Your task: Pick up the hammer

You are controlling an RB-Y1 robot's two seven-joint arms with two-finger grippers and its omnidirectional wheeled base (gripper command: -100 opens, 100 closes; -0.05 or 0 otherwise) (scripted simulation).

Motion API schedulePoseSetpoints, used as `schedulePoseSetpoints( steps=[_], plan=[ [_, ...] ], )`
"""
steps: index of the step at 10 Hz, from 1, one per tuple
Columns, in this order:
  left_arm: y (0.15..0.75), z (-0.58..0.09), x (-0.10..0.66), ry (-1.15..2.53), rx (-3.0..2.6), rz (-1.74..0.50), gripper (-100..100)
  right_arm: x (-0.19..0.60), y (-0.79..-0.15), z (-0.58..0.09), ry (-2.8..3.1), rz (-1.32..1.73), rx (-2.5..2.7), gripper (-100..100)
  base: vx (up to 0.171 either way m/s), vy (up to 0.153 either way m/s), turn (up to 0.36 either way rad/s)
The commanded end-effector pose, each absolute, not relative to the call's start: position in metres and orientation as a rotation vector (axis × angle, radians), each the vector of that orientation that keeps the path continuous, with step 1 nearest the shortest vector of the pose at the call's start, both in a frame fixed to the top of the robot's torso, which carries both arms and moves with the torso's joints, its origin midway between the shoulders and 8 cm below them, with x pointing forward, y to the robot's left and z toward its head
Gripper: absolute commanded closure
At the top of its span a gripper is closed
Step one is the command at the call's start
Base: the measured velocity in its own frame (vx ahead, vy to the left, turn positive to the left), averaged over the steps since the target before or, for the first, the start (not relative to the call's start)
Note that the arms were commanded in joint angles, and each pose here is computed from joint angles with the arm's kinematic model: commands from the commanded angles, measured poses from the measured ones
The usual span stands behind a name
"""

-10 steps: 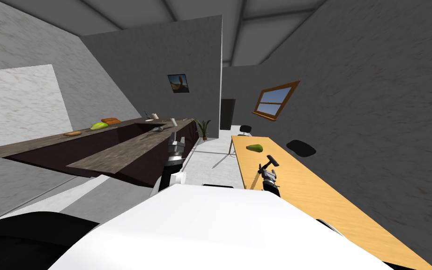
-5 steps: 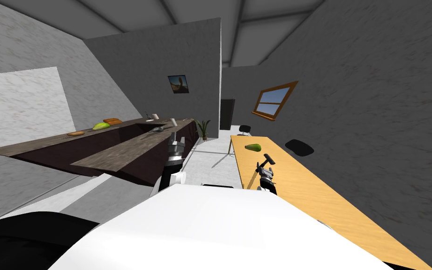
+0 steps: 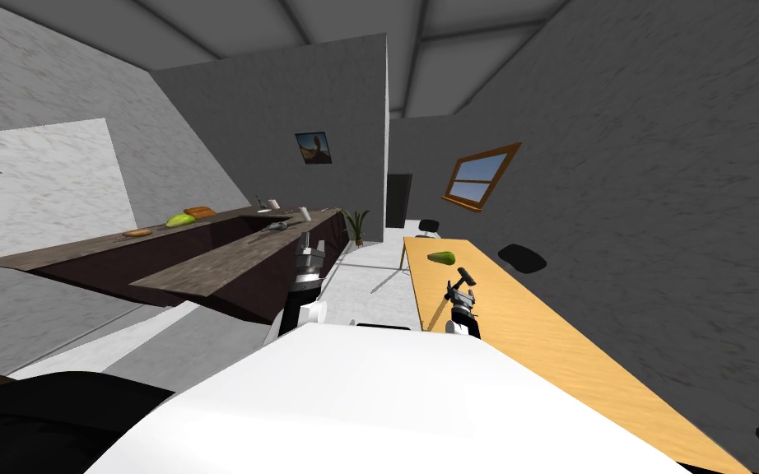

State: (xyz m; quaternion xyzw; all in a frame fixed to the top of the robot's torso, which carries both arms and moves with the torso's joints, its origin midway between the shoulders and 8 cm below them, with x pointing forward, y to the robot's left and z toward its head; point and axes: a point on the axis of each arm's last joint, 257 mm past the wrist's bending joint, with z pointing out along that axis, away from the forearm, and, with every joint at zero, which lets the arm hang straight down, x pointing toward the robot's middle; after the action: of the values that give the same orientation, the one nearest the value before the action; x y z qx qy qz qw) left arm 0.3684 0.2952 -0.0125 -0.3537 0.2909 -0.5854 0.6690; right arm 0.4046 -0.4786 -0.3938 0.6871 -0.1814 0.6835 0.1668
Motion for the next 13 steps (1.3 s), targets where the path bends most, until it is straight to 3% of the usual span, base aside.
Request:
schedulePoseSetpoints(
  steps=[1,5,6,7,13],
  plan=[
    [0.295,-0.012,0.368,0.656,-0.798,-1.320,0,0.405,-0.479,-0.394,-0.516,1.945,1.956,100,-0.003,-0.005,0.000],
    [0.295,-0.012,0.368,0.656,-0.798,-1.320,0,0.405,-0.479,-0.394,-0.515,1.945,1.956,100,0.000,0.000,0.003],
    [0.295,-0.012,0.368,0.656,-0.798,-1.320,0,0.405,-0.479,-0.394,-0.515,1.945,1.956,0,0.000,0.000,0.000],
    [0.295,-0.012,0.368,0.656,-0.798,-1.320,0,0.399,-0.484,-0.396,-0.518,1.946,1.961,100,0.032,0.038,-0.012],
    [0.295,-0.012,0.368,0.656,-0.798,-1.320,0,0.372,-0.511,-0.408,-0.523,1.940,1.980,100,0.046,0.073,-0.013]
  ],
)
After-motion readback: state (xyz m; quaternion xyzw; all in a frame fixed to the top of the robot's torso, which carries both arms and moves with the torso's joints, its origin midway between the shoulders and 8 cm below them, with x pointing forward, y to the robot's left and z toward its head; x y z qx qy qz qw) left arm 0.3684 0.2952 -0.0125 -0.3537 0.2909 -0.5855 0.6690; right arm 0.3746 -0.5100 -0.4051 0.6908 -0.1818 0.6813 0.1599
